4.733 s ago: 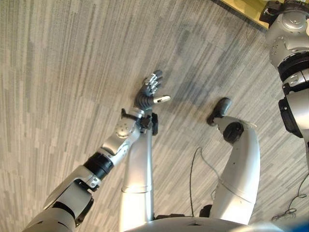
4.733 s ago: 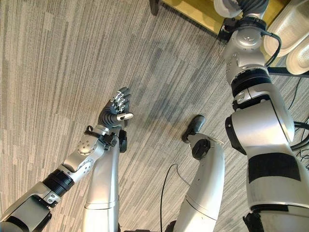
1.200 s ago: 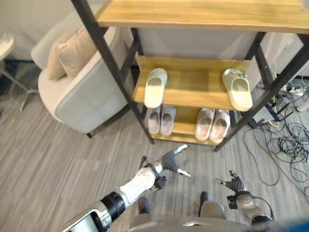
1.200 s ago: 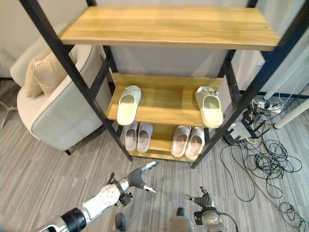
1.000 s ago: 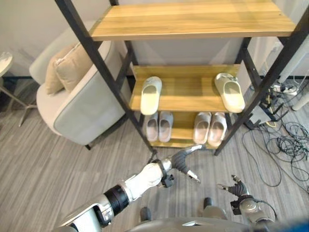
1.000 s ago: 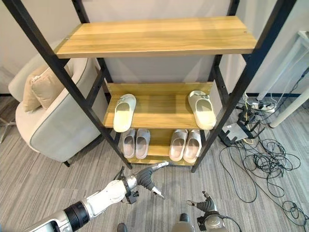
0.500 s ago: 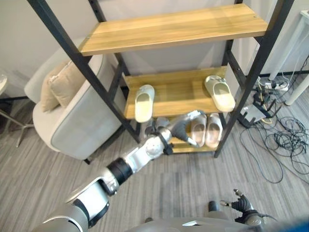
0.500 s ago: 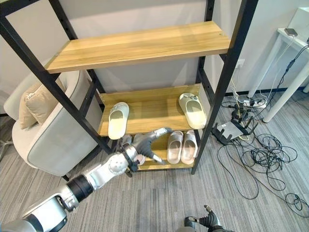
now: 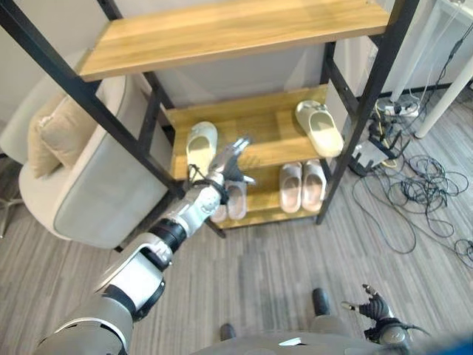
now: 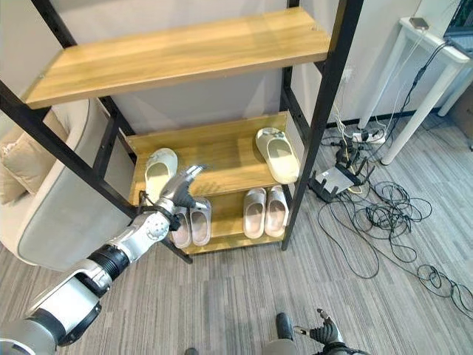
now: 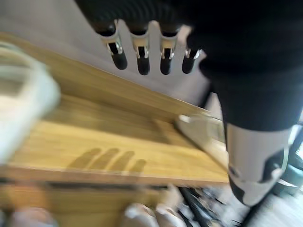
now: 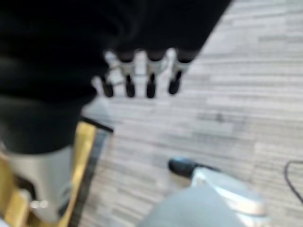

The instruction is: Arrange the slippers neatly on the shoe rack.

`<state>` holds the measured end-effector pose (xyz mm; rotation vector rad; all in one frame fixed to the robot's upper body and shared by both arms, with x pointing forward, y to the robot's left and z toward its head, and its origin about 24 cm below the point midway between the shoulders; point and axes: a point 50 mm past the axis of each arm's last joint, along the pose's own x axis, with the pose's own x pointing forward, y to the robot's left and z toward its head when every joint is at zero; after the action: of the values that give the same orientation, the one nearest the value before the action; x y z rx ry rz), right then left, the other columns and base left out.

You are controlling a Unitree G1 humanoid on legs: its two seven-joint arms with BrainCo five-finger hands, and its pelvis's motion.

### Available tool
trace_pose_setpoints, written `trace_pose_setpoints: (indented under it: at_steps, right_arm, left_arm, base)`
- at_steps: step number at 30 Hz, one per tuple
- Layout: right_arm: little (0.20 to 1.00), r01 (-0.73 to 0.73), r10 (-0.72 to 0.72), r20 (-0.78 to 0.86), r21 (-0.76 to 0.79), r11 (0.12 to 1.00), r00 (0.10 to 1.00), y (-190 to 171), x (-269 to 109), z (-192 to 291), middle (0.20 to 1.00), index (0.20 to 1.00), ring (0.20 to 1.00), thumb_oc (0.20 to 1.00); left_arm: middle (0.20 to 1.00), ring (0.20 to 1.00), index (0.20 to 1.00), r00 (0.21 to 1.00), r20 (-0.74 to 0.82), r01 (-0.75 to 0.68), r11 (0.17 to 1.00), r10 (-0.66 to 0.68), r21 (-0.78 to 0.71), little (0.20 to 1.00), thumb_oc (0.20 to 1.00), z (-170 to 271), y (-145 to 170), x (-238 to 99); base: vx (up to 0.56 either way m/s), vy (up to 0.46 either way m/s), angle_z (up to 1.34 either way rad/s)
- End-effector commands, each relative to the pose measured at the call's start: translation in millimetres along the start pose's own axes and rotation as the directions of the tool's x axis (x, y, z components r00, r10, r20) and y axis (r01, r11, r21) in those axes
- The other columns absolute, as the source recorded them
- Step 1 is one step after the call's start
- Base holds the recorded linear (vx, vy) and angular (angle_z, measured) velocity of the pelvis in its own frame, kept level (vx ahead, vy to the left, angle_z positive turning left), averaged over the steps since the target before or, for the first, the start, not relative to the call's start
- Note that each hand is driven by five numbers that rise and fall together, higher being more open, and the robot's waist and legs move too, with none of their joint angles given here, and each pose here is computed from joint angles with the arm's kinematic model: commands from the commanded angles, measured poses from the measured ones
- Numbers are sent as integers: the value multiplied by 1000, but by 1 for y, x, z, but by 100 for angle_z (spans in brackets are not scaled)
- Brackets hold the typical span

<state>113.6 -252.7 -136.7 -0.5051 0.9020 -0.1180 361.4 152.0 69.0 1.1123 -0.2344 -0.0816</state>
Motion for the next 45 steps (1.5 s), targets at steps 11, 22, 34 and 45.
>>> trace_pose_setpoints:
  at_steps: [11, 22, 34, 45]
  right_arm:
    - [1000, 40, -43, 225, 16, 999, 973, 0, 9, 53, 1000, 1000, 1000, 1000]
    - [1000, 26, -31, 285, 22, 999, 958, 3, 9, 70, 1000, 1000, 1000, 1000]
    - [1000, 19, -25, 300, 26, 999, 954, 2, 9, 72, 1000, 1000, 1000, 1000]
    - [1000, 26, -23, 319, -7, 1000, 948, 6, 11, 79, 1000, 1000, 1000, 1000]
  left_arm:
    - [1000, 1000, 1000, 876, -105, -444, 871, 471, 210, 1000, 1000, -21, 142, 48]
    - [1000, 1000, 1000, 762, -241, -591, 797, 602, 123, 1000, 1000, -32, 177, 46]
    - [1000, 1000, 1000, 728, -250, -610, 770, 638, 189, 1000, 1000, -45, 201, 38]
    - [1000, 1000, 1000, 636, -404, -649, 739, 657, 181, 1000, 1000, -72, 207, 22]
  base:
    - [-28, -10, -3]
    - [0, -1, 0]
    - [0, 0, 0]
    - [0, 0, 0]
